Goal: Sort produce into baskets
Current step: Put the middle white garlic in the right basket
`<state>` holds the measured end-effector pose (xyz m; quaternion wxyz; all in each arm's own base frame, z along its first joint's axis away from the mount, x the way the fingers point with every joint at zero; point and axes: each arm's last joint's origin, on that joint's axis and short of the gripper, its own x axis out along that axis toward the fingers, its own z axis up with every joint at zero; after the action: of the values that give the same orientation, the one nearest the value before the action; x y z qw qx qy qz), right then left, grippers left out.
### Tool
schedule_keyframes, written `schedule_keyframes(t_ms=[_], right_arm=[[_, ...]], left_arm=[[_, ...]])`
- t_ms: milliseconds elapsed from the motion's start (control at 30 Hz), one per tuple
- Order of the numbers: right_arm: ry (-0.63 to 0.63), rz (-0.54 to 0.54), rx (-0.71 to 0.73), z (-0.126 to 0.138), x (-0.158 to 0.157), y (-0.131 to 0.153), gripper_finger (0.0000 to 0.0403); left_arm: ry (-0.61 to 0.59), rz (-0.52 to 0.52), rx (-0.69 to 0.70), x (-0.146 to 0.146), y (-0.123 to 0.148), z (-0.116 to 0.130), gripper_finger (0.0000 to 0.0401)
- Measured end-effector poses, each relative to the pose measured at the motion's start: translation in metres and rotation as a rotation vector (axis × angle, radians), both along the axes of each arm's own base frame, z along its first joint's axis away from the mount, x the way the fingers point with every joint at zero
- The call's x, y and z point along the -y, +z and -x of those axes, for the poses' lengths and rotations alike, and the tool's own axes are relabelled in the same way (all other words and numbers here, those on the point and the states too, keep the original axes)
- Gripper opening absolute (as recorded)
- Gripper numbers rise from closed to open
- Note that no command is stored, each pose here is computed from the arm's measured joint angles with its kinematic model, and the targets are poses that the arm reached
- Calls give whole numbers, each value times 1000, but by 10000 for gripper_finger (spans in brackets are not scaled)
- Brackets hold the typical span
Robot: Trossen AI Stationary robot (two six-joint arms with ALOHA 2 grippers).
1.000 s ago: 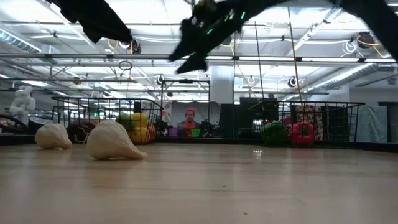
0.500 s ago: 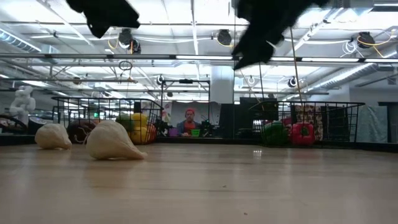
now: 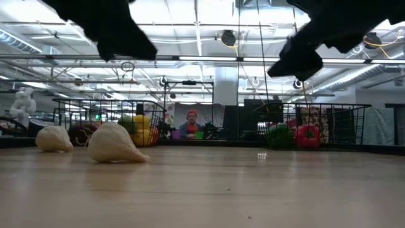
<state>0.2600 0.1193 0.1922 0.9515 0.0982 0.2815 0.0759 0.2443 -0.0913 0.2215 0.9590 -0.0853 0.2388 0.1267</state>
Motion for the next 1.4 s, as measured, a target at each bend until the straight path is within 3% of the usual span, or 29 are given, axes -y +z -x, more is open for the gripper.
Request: schedule_keyframes(t_ms=[200, 367, 533, 700, 767, 967, 1033, 1267, 1400], right_arm=[[64, -46, 53, -3, -25, -10, 313], [106, -39, 77, -2, -36, -13, 313], [98, -31, 66, -1, -35, -14, 313], [91, -29, 57, -1, -35, -16, 313], [91, -30, 59, -1, -35, -16, 313], [57, -43, 49, -1, -34, -16, 313], [55, -41, 48, -1, -34, -17, 313], [-1, 59, 39, -4, -34, -30, 313], [-29, 133, 147, -19, -34, -40, 313]], left_arm=[[116, 74, -154, -10, -9, 13, 102], [180, 121, -369, -17, 9, 31, 102], [286, 201, -478, -22, 25, 45, 102], [275, 100, -630, -25, 14, 58, 102], [282, 110, -699, -26, 6, 64, 102], [244, 306, -679, -10, -4, 64, 102], [207, 337, -660, -2, -2, 63, 102], [271, 422, -630, 22, 0, 74, 102], [311, 447, -638, 39, -8, 81, 102]])
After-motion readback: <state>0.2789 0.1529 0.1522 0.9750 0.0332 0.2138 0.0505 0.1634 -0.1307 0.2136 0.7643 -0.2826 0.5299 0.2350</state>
